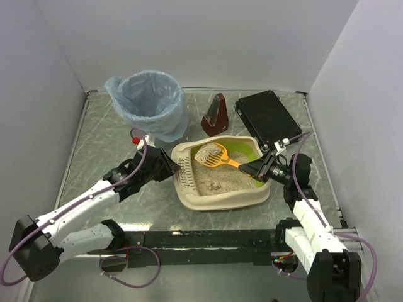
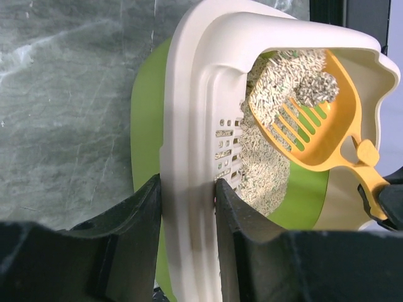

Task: Clean the litter box

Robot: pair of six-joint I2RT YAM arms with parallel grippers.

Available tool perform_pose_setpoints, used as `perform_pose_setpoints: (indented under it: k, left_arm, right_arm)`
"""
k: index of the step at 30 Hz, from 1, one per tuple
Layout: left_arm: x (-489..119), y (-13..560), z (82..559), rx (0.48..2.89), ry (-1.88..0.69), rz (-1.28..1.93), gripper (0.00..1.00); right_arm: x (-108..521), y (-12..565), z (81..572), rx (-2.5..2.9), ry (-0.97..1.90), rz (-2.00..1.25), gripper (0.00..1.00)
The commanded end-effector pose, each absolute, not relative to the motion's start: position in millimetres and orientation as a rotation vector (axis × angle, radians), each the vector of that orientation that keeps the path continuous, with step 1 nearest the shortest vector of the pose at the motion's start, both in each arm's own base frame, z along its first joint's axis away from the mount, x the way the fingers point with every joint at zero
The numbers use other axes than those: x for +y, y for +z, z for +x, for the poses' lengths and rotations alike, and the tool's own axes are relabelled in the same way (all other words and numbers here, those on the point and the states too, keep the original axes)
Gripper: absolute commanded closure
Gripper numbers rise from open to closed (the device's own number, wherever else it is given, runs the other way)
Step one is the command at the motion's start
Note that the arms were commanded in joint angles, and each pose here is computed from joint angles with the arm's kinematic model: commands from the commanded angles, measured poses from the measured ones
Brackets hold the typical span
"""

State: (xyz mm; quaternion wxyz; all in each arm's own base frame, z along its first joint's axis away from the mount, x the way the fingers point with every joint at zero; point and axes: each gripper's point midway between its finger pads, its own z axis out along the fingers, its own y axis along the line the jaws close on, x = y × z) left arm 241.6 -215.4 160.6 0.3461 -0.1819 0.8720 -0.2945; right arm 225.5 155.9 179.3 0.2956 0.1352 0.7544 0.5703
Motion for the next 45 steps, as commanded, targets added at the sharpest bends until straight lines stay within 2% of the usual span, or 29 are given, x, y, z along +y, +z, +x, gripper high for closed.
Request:
perform_pose_setpoints:
  k: [1, 8, 11, 16, 24, 31, 39, 42, 45]
  left_arm:
    - [-176.1, 156.8, 264.7, 2.170, -0.582, -0.578, 0.99]
    - [-172.7, 143.5, 266.1, 2.192, -0.558, -0.595, 0.99]
    - [-180.9, 144.8, 264.1, 2.197, -0.612, -0.547, 0.99]
    - [-194.6, 155.3, 262.0, 2.158, -0.730, -0.466, 0.99]
    - [-197.7, 160.0, 259.0, 2.167, -0.747, -0.437, 0.99]
    - [-193.7, 169.3, 256.1, 2.165, -0.721, -0.379, 0.99]
    - [-189.1, 169.4, 253.9, 2.162, -0.718, -0.432, 0.99]
    - [-188.5, 169.2, 255.4, 2.171, -0.702, -0.439, 0.84]
    - [-192.8, 170.2, 256.1, 2.177, -0.716, -0.417, 0.61]
  right_arm:
    - [146.6, 199.3, 224.1, 1.962, 1.407, 0.221, 1.00]
    - [140.8, 194.3, 223.6, 1.994, 1.347, 0.249, 1.00]
    - [143.4, 196.8, 229.1, 1.950, 1.385, 0.239, 1.00]
    - [141.5, 199.4, 237.6, 1.959, 1.240, 0.179, 1.00]
    - [145.0, 200.9, 251.1, 1.956, 1.267, 0.184, 1.00]
    - [173.4, 200.1, 260.3, 1.981, 1.356, 0.127, 1.00]
    - [155.5, 191.3, 249.1, 2.098, 1.188, 0.204, 1.00]
    - [152.6, 195.0, 245.1, 2.090, 1.182, 0.213, 1.00]
    - [146.4, 196.6, 240.7, 2.099, 1.153, 0.237, 1.00]
